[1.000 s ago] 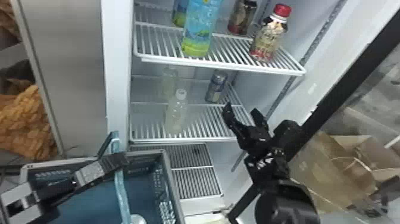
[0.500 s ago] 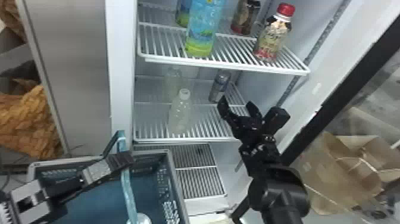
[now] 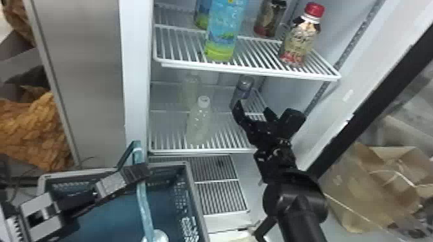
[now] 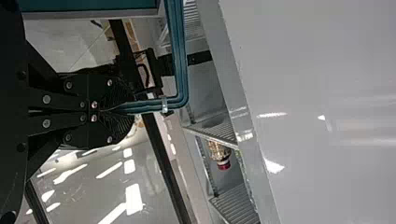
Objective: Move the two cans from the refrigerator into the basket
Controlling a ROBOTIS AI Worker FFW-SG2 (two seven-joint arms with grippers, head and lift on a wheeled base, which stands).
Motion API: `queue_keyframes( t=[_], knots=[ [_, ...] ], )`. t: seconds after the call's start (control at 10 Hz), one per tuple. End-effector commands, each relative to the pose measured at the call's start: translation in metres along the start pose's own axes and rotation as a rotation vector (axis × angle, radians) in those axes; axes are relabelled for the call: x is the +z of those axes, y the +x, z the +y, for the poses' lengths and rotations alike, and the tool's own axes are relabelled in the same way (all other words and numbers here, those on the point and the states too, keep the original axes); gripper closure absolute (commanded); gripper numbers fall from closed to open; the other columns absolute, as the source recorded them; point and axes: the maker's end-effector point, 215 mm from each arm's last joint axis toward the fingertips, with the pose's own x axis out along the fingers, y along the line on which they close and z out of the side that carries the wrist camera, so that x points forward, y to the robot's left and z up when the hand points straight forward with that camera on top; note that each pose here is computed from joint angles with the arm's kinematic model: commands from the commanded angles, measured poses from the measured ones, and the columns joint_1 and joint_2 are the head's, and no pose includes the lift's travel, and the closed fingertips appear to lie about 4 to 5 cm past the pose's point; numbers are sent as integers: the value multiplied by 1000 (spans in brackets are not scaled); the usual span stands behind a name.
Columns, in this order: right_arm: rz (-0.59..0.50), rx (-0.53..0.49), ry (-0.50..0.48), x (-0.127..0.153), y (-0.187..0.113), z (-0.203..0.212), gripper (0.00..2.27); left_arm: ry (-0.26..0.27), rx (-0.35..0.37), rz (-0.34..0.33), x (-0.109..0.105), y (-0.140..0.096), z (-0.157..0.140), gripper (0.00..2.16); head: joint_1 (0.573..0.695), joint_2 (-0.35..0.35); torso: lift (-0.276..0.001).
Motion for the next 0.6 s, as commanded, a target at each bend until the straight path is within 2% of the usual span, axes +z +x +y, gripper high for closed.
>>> queue_keyframes(
  t=[0.0, 0.3, 0.5],
  knots=[
    [5, -13, -11, -1, 7, -1, 98, -4, 0, 1, -1, 0, 1, 1210, 695, -312, -219],
    [30, -43, -26, -3, 21, -4, 98, -9, 1, 4, -2, 1, 3, 1210, 695, -313, -219],
    [27, -47, -44, 6, 36, -4, 98, -8, -1, 7, -1, 2, 2, 1210, 695, -311, -219]
  ],
)
